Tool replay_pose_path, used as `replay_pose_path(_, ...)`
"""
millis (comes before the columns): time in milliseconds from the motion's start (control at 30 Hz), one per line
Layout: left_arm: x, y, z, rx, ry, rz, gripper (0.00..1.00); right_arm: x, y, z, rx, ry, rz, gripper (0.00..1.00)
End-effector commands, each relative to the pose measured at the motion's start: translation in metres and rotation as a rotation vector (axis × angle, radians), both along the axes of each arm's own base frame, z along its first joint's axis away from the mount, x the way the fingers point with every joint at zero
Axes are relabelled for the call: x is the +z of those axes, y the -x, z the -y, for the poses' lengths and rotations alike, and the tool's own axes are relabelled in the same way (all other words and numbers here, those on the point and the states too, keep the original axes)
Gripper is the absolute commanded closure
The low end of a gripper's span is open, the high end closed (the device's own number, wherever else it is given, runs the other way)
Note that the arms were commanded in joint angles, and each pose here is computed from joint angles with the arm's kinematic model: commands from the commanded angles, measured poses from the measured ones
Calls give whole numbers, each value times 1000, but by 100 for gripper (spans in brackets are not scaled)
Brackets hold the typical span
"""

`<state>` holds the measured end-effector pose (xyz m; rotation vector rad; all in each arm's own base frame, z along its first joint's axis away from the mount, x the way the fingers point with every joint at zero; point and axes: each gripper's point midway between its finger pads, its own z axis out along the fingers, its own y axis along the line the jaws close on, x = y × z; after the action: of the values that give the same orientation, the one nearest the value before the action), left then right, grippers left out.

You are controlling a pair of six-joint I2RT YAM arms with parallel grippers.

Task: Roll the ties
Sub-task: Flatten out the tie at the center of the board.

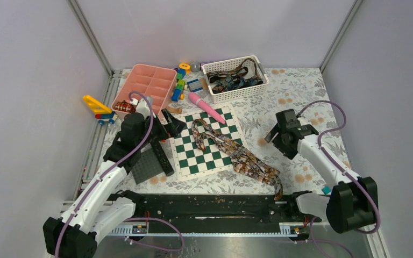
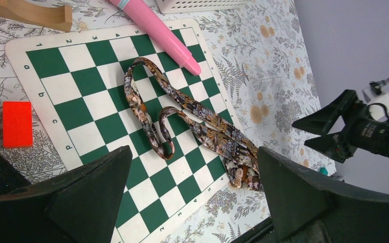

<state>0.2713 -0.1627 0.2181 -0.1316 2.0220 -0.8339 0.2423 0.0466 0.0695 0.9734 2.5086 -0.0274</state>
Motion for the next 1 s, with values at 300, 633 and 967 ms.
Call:
replay_pose_path(300,9,-3,1,1,16,49,2,11,71,-57,15,-383,-43,19)
replay_pose_path(633,8,-2,2,0,29,53,2,-27,87,-40,55,-247,-190,16)
replay_pose_path(967,7,-2,3,-3,30,53,2,-66,93,-35,42,-211,-274,21)
